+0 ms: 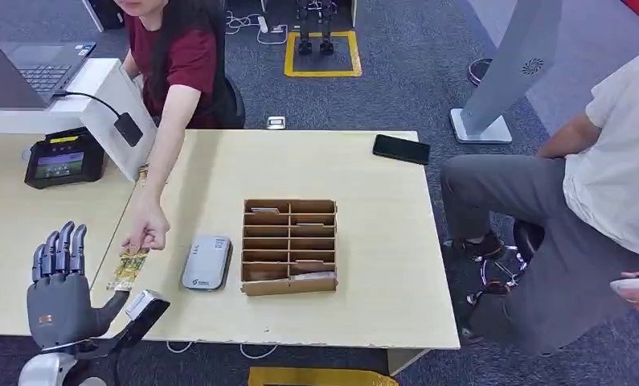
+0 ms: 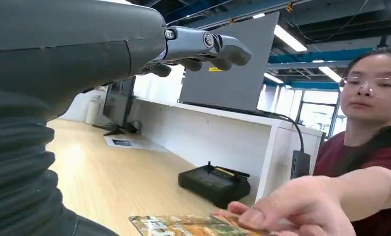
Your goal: Pass the card to the sensor for recognition and then transmit it.
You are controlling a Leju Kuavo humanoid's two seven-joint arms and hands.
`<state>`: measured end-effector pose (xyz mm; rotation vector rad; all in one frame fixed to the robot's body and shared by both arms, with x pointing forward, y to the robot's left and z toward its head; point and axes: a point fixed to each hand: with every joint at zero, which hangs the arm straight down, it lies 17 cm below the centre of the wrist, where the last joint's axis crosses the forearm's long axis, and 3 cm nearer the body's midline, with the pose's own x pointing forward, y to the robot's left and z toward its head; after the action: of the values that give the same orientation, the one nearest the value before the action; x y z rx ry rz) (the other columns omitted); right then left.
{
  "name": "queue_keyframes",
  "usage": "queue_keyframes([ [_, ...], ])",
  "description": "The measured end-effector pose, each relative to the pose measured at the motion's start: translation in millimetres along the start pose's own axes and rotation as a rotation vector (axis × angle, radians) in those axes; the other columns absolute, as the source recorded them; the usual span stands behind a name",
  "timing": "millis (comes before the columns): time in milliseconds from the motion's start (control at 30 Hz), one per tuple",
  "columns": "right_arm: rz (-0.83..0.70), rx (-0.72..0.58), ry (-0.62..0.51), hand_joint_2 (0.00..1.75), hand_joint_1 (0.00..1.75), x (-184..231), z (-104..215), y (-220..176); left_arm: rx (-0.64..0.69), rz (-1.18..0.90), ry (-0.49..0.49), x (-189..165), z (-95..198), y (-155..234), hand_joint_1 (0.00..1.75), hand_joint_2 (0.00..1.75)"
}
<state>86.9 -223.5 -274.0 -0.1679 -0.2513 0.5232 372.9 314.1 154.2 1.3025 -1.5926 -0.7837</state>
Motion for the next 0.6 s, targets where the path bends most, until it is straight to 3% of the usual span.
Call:
queue_keyframes([
  [200, 0.006, -0.001, -0.003, 0.00, 0.00, 0.8, 0.0, 0.0, -0.003, 0.000, 0.001, -0.5, 0.8, -1.9, 0.03, 1.75],
  [233, 0.008, -0.001, -0.004, 0.00, 0.00, 1.1, 0.0, 0.0, -0.004, 0.000, 0.001, -0.6, 0.8, -2.1, 1.75, 1.75],
  [600, 0.022, -0.003, -0.008, 0.00, 0.00, 2.1, -0.2, -0.8, -0.012, 0.016, -0.003, 0.1, 1.7, -5.3, 1.75, 1.75],
])
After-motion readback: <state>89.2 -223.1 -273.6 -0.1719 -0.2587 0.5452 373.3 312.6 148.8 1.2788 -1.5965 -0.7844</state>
